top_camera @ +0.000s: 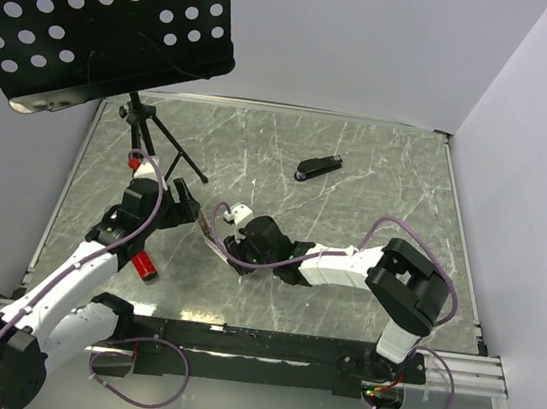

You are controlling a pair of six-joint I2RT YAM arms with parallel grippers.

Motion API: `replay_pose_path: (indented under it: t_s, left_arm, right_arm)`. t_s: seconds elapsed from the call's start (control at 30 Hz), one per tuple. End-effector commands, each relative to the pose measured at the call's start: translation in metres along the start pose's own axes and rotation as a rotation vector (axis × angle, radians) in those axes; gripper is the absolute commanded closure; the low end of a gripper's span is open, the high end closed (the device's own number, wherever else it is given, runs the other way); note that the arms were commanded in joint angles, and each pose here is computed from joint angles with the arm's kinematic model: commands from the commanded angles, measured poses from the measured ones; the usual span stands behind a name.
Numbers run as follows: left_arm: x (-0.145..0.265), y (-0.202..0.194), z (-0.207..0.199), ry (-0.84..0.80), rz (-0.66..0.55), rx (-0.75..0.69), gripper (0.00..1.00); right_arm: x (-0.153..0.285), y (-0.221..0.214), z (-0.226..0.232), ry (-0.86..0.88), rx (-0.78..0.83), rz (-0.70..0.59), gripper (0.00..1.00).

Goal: Load the staples into the stapler

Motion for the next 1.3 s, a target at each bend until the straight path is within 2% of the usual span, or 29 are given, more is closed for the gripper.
replay_pose_path:
  t_s: [0.0, 0.43, 0.7, 0.8, 0.93, 1.13, 1.27]
  left_arm:
    - [-0.004, 0.026, -0.02, -0.062, -0.061, 0.063, 0.18]
    - [-0.028, 0.015, -0.024, -0.065, 0.016, 0.109, 0.21]
    - [-0.038, 0.011, -0.029, -0.096, 0.051, 0.114, 0.28]
    - [-0.041, 0.007, -0.031, -0.111, 0.073, 0.112, 0.34]
    - [-0.042, 0.003, -0.035, -0.138, 0.105, 0.104, 0.52]
    - [-0.036, -0.004, -0.04, -0.197, 0.141, 0.105, 0.79]
    - [-0.027, -0.011, -0.04, -0.217, 0.15, 0.114, 0.84]
  right_arm:
    - [-0.011, 0.01, 0.006, 0.038, 0.041, -0.061, 0.58]
    - [-0.016, 0.006, 0.006, 0.062, 0.087, -0.045, 0.64]
    - [-0.016, 0.009, 0.006, 0.06, 0.101, -0.045, 0.71]
    - [-0.017, 0.008, 0.006, 0.057, 0.101, -0.04, 0.75]
    - [-0.018, 0.006, 0.006, 0.06, 0.098, -0.031, 0.8]
    - [-0.017, 0.008, 0.006, 0.054, 0.099, -0.034, 0.83]
    - [-0.018, 0.01, 0.007, 0.057, 0.09, -0.039, 0.84]
Point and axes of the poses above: each gripper's point midway between its finger pads, its own x axis back along the fingers, its own z axis along the line the jaws close on, y = z × x, the point moved 5 cm from there along x, back along the fingers, and after that the axes turned 3 degrees about -x, right-handed, at the moved point
